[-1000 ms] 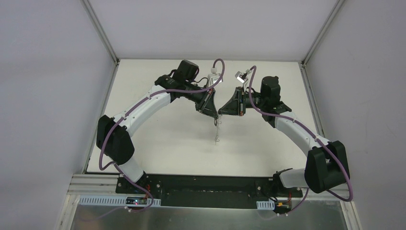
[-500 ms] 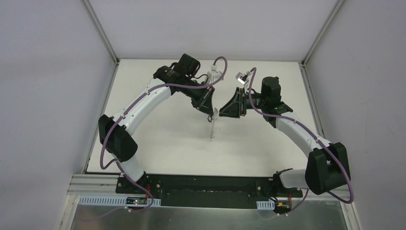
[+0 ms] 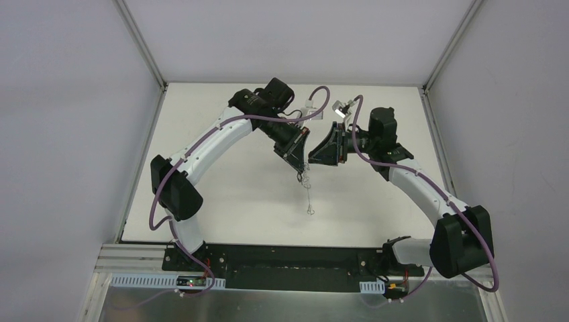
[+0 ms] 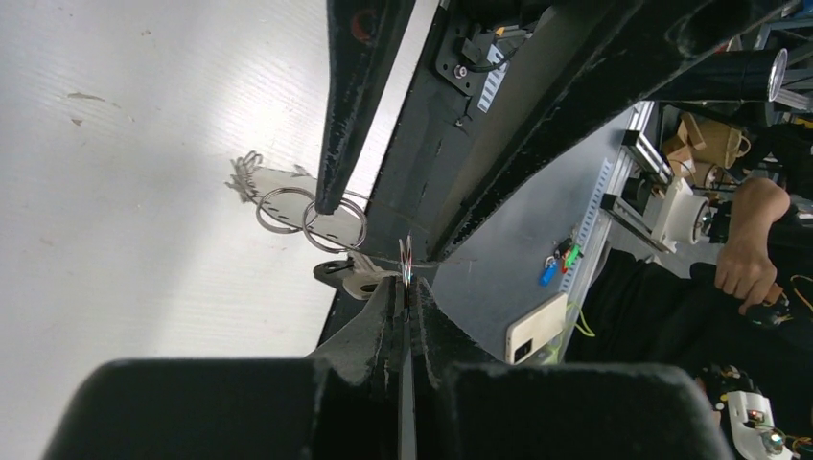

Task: Put the keys on the keyring

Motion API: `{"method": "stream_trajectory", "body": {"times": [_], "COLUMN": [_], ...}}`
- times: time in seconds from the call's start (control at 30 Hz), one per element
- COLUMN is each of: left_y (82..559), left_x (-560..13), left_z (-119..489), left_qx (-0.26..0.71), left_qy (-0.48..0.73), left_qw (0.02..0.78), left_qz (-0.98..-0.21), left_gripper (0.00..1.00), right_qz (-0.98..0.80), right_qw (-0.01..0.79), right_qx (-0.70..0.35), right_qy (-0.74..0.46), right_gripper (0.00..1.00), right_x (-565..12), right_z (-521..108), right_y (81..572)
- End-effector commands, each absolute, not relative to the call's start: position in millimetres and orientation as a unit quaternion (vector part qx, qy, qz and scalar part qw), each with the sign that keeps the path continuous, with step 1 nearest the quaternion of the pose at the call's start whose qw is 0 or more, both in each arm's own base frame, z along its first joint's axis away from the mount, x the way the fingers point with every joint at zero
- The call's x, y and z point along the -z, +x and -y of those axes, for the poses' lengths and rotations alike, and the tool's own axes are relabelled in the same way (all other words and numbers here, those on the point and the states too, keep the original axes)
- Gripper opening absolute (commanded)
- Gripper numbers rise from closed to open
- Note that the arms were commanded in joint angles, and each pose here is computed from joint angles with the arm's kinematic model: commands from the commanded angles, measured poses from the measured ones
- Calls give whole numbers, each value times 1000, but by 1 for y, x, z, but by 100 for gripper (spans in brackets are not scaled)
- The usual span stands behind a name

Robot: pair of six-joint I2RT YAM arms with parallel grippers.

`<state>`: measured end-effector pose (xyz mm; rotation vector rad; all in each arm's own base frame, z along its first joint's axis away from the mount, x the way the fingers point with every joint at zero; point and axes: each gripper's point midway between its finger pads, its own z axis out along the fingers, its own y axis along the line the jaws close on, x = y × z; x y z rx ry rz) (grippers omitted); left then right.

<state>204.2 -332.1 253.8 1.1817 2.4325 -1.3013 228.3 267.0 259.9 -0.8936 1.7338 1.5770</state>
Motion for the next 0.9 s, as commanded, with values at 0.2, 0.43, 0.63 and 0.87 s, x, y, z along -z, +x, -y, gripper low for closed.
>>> {"method": "stream_trajectory", "body": {"times": [0.2,0.43,0.63,0.87], "left_y": [194,193,194,194], "left_x": [-276,-276,-275,-276], "left_z": [341,341,342,343], "left_qx": [464,466,467,469], "left_qy": [378,379,379,381], "left_qw": [58,59,57,57], "left_qz": [-799,-797,-797,-795], "left_gripper": [0,0,0,0], "right_qz": [-611,-609,-608,-610], "right_qw": [314,296,287,277], "right_qx": [-619,-628,-632,-634], "right_qy": [-379,-384,-386,-386], "right_gripper": [30,28,27,21], "right_x": [-284,-280,-278,-273], "right_z": [-269,-271,-273,-276], "right_y": [211,207,205,203]}}
